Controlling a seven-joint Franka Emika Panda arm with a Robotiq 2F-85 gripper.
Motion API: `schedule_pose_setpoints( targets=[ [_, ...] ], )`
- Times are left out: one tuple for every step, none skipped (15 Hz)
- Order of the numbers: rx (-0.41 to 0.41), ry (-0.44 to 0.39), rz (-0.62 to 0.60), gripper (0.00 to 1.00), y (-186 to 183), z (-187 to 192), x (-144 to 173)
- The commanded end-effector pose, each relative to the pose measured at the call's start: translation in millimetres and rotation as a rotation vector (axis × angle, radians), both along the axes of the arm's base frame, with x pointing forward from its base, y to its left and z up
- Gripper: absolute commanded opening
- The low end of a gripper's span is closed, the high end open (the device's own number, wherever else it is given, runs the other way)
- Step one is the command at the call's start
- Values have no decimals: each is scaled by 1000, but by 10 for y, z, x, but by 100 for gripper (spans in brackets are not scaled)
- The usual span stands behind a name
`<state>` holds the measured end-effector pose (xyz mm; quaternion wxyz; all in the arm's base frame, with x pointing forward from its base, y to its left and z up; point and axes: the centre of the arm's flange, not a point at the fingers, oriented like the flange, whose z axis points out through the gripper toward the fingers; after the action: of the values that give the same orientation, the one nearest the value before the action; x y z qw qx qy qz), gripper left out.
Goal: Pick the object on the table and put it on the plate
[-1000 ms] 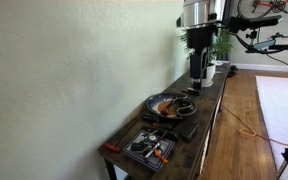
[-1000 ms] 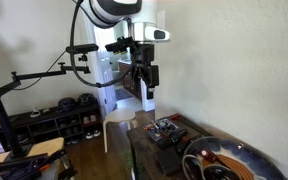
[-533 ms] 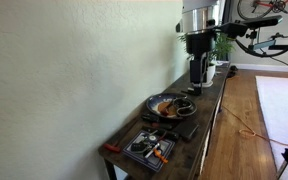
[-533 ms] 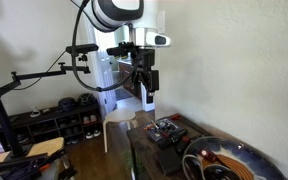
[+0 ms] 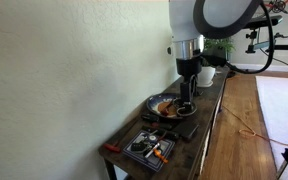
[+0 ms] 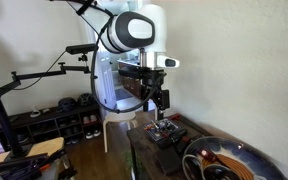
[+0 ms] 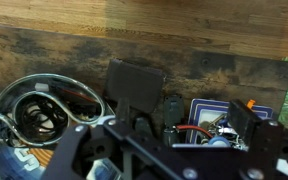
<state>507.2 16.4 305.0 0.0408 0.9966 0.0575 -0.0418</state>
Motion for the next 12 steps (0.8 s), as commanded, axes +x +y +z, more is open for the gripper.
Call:
schedule_pose_setpoints(
  targets=[
    [-6, -20, 31, 100, -5, -245, 237],
    [-1, -21, 37, 100, 5, -296, 271],
    [1, -25, 37, 100, 25, -331, 307],
    [-2, -24, 36, 100, 37, -362, 332],
    [-1, -12, 37, 100, 53, -350, 353],
    [5, -2, 16, 100, 40, -355, 258],
    [5, -2, 17, 100, 48, -371, 290],
    [5, -3, 17, 100, 53, -378, 312],
    [5, -5, 18, 100, 54, -374, 321],
    [5, -6, 18, 100, 55, -370, 325],
    [5, -6, 18, 100, 55, -369, 326],
    [5, -6, 18, 100, 55, -369, 326]
  ],
)
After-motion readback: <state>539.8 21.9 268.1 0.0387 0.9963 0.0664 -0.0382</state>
